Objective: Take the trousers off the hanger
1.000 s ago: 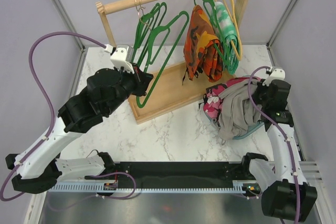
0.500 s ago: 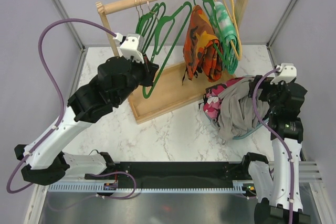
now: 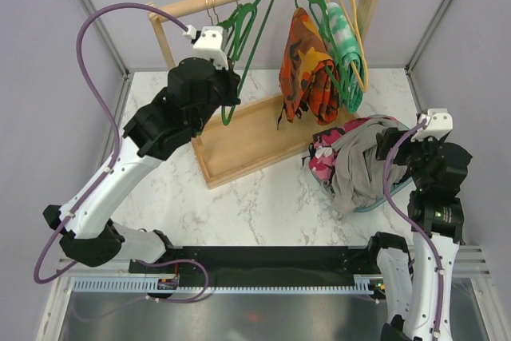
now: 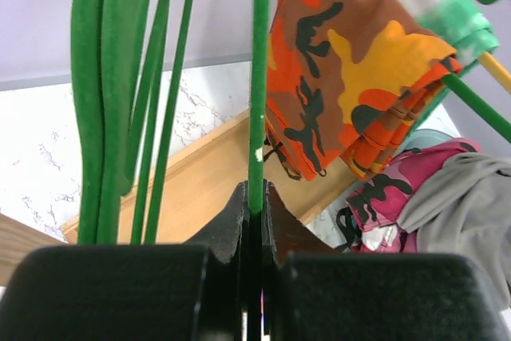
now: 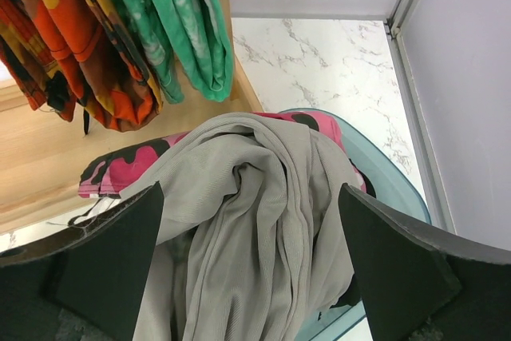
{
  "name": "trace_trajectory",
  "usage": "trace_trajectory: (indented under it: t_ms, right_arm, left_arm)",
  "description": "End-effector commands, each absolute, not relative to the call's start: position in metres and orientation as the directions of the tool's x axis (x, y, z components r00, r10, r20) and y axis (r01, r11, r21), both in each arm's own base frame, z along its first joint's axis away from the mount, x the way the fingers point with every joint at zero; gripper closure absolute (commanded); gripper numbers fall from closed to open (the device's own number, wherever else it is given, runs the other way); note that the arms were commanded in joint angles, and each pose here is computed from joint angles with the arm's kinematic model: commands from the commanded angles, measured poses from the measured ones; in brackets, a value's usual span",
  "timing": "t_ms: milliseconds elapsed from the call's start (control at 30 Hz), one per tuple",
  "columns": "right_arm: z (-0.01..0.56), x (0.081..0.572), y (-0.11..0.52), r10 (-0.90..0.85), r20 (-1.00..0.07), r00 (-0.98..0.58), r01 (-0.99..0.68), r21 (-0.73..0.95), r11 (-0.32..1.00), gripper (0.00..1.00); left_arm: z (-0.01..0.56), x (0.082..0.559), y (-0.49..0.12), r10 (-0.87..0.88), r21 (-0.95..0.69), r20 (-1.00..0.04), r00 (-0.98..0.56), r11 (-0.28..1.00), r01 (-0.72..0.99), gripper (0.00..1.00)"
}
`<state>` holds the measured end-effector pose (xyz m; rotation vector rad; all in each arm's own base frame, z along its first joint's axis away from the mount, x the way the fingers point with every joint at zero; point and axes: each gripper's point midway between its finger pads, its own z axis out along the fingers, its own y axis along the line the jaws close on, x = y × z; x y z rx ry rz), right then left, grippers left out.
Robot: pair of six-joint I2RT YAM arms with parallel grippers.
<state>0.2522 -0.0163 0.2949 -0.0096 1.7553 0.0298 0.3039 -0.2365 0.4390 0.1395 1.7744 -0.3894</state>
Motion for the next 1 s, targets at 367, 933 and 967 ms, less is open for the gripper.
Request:
trace_trajectory:
  t_ms: [367,933,967]
  right_arm:
    - [0.313,0.239,-0.011,-0.004,-0.992,-0.128,-0.037,0.001,0.999,0.02]
    - [0.352,0.221,-0.06,0.103,-0.994,-0.036,0.293,0.088,0.952,0.02]
    - [0.354,0.218,-0.068,0.107,-0.994,-0.026,0.342,0.091,0.935,0.02]
  left_arm:
    - [0.416,0.306,-0.231,-0.164,-0.258,-0.94,-0.3,0.915,0.309,0.98]
    - [0.483,0.232,-0.212,-0.333,-0.425,-0.904,-0.267,0.756,0.498,0.11]
    - [0.487,0.228,-0.209,-0.339,-0.427,-0.904,-0.26,0.748,0.508,0.08]
